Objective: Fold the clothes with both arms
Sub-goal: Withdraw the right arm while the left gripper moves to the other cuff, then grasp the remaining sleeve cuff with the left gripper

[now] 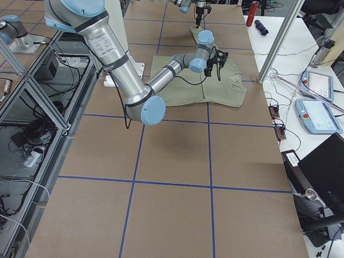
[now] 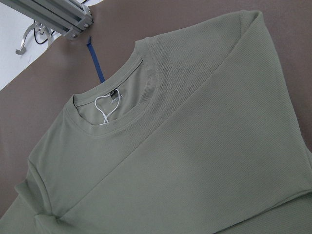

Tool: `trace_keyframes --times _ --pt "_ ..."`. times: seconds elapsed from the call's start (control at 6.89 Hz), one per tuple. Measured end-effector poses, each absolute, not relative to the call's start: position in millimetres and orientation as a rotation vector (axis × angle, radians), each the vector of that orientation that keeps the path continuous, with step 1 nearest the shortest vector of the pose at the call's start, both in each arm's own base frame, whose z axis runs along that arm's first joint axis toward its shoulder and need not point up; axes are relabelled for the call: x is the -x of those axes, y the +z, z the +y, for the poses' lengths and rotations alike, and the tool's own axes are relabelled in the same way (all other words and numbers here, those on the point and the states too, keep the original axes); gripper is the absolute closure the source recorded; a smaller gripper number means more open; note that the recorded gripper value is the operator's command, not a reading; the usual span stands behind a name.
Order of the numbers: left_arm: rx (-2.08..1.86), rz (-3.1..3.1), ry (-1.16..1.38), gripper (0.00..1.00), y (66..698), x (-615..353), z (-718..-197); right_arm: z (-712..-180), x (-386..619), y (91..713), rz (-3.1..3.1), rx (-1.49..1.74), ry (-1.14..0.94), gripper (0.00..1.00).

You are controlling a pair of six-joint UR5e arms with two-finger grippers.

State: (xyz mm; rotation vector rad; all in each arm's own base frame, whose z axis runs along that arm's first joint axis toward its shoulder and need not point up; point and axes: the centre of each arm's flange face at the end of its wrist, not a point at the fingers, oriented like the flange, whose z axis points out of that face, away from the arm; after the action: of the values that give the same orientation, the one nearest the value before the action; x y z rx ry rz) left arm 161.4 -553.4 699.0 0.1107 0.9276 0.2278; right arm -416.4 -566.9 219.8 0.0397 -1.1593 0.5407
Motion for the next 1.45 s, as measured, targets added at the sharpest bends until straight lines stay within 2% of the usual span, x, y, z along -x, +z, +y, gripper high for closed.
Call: trace_keyframes --times 0.15,0.29,0.44,1.02,1.31,1.45 --pt "-0.107 0.926 0.228 0.5 700.7 -163.4 -555.3 -566.7 416.3 219.8 -1.16 -0.039 0.542 0.01" --pt "-0.106 0.926 0.229 0.72 701.5 -164.7 -557.0 -566.6 416.1 219.7 -1.16 -0.039 0.543 0.01" --pt "-0.108 0.927 0.23 1.0 700.7 -165.1 -557.9 -566.4 416.4 219.5 -1.16 -0.039 0.545 0.01" --pt "-0.139 0.981 0.271 1.0 673.4 -169.7 -561.8 -563.3 422.5 220.6 -1.154 -0.052 0.55 0.01" --pt "-0.149 1.107 0.308 1.0 623.0 -172.0 -556.5 -556.5 412.6 225.6 -1.157 -0.066 0.547 0.01" --pt "-0.152 1.16 0.275 1.0 577.2 -175.5 -558.8 -548.1 391.4 239.9 -1.155 -0.07 0.55 0.0"
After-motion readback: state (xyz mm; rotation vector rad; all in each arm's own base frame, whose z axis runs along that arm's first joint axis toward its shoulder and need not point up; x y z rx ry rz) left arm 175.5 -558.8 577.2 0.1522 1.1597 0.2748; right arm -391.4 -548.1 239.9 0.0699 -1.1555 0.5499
